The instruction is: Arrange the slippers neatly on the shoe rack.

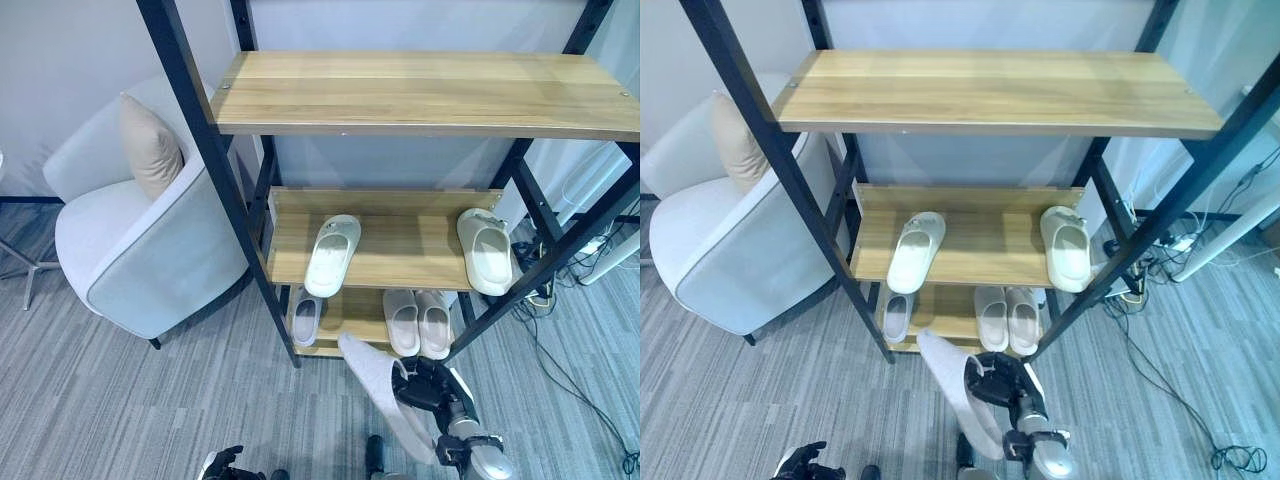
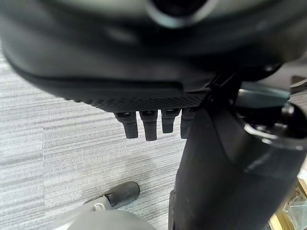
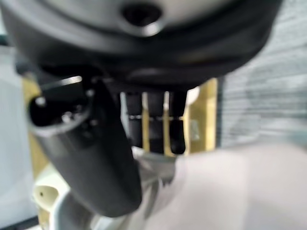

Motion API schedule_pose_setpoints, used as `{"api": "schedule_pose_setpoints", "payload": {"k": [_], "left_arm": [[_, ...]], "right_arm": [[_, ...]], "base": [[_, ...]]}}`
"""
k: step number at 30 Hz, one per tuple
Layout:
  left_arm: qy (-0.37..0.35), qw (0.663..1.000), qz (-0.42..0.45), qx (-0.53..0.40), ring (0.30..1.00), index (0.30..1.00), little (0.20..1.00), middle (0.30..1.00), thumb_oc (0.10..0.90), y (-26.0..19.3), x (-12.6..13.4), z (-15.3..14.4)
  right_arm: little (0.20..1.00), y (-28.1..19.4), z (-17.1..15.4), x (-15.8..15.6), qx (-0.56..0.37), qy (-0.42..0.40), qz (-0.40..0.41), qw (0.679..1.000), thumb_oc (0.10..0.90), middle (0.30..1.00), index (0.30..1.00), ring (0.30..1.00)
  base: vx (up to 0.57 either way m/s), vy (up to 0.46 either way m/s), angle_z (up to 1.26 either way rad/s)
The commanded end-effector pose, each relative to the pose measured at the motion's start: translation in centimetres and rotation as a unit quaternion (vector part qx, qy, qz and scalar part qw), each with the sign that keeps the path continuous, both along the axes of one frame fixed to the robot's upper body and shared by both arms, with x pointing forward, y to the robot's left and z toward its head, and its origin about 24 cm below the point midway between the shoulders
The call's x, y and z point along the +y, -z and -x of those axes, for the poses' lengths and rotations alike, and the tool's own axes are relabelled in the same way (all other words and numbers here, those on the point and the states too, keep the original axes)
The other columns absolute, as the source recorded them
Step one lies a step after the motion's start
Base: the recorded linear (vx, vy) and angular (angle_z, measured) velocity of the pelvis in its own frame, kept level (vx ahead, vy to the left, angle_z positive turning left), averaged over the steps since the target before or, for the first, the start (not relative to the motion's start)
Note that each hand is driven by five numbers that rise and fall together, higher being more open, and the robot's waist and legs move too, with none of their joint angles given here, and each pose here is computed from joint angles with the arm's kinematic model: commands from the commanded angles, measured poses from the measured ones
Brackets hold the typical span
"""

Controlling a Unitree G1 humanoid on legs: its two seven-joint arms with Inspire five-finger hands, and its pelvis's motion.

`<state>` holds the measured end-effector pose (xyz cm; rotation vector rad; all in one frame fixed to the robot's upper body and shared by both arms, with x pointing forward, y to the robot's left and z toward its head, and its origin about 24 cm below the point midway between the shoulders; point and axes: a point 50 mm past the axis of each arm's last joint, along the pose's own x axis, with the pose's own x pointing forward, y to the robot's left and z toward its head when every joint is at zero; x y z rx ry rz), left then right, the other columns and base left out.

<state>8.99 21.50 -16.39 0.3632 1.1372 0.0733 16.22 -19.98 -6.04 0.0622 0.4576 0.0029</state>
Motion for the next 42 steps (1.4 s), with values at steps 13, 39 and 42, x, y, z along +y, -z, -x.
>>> {"api": "schedule_pose_setpoints", "payload": {"k": [13,39,42], "left_arm": [[0.034,0.998,-0.009,0.055,0.9,0.9,0.9,0.9,0.8,0.6,-0.1,3.0],[-0.045,0.999,-0.012,0.001,0.9,0.9,0.9,0.9,0.8,-0.2,2.1,1.0],[0.008,0.999,0.003,-0.036,0.9,0.9,0.9,0.9,0.8,-0.5,0.4,-1.2]], "right_arm": [[0.3,-4.1,-3.5,0.9,-0.124,-0.068,0.01,0.99,0.4,0.3,0.3,0.3],[0.3,0.9,-0.7,-2.9,-0.004,0.036,0.06,0.998,0.4,0.3,0.3,0.3],[0.3,0.0,-2.3,-2.8,-0.025,0.012,0.096,0.995,0.4,0.3,0.3,0.3]], "base": [[0.05,-0.013,-0.13],[0.06,0.044,-0.09],[-0.13,-0.027,0.15]]}}
